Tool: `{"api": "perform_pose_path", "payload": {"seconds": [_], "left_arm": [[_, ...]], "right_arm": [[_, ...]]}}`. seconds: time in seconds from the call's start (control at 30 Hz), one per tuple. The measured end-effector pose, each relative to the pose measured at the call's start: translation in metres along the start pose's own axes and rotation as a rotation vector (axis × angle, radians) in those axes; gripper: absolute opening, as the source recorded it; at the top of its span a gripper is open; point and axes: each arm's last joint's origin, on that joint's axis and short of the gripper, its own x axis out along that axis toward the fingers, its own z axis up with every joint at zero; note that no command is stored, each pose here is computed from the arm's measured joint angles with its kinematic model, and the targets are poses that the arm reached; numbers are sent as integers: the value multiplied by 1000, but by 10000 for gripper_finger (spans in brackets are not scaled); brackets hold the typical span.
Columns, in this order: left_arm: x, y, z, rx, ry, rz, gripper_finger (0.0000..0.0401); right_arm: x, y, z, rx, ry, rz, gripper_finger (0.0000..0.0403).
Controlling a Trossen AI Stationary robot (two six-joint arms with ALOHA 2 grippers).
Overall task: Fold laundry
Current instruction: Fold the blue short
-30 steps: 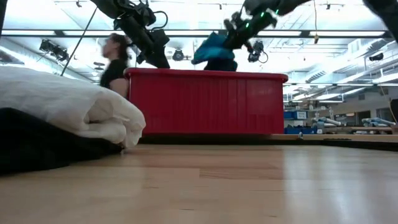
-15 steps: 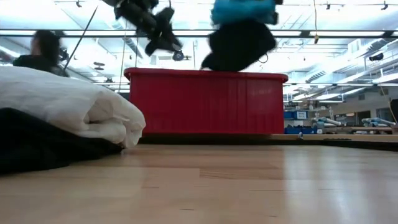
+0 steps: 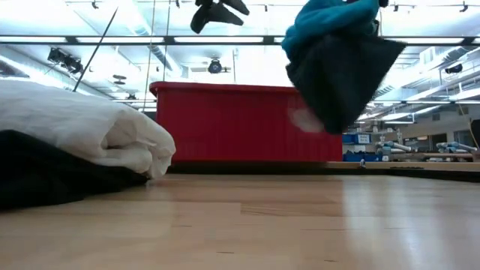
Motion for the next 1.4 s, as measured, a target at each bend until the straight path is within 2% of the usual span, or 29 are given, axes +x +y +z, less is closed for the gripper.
{"api": "perform_pose_path", "payload": {"seconds": [0.13,0.33,0.4,0.57,0.77,0.87,0.93,1.0,1.07,1.23,1.27,1.4], "left_arm": [[7,-19,-9,-45,23,-30,142],[16,-25,-14,-65,33,-32,142],[21,-25,-12,-33,-1,-38,142],[34,-24,-11,165,-37,-35,157],[51,-18,-8,196,-89,-37,234],[60,-16,-6,271,-123,-139,260],[66,-17,-3,316,-168,-182,259],[70,-16,-1,347,-205,-184,239],[71,-10,2,369,-229,-167,198],[73,24,13,365,-247,-25,37],[73,34,15,350,-250,1,21],[69,81,26,319,-260,122,7]], "right_arm": [[-4,1,-11,23,-114,2,46],[-15,7,4,-10,-326,20,46],[-16,9,11,-24,-391,42,46],[-18,12,20,-41,-478,73,46],[-21,9,34,-67,-605,80,46],[-19,6,42,-81,-647,90,46],[-16,3,47,-91,-664,101,46],[-12,-2,51,-91,-671,94,46],[-6,-9,55,-84,-670,74,46],[7,-28,68,-85,-710,24,50],[10,-32,71,-83,-725,17,51],[18,-49,85,-86,-820,-21,52]]}}
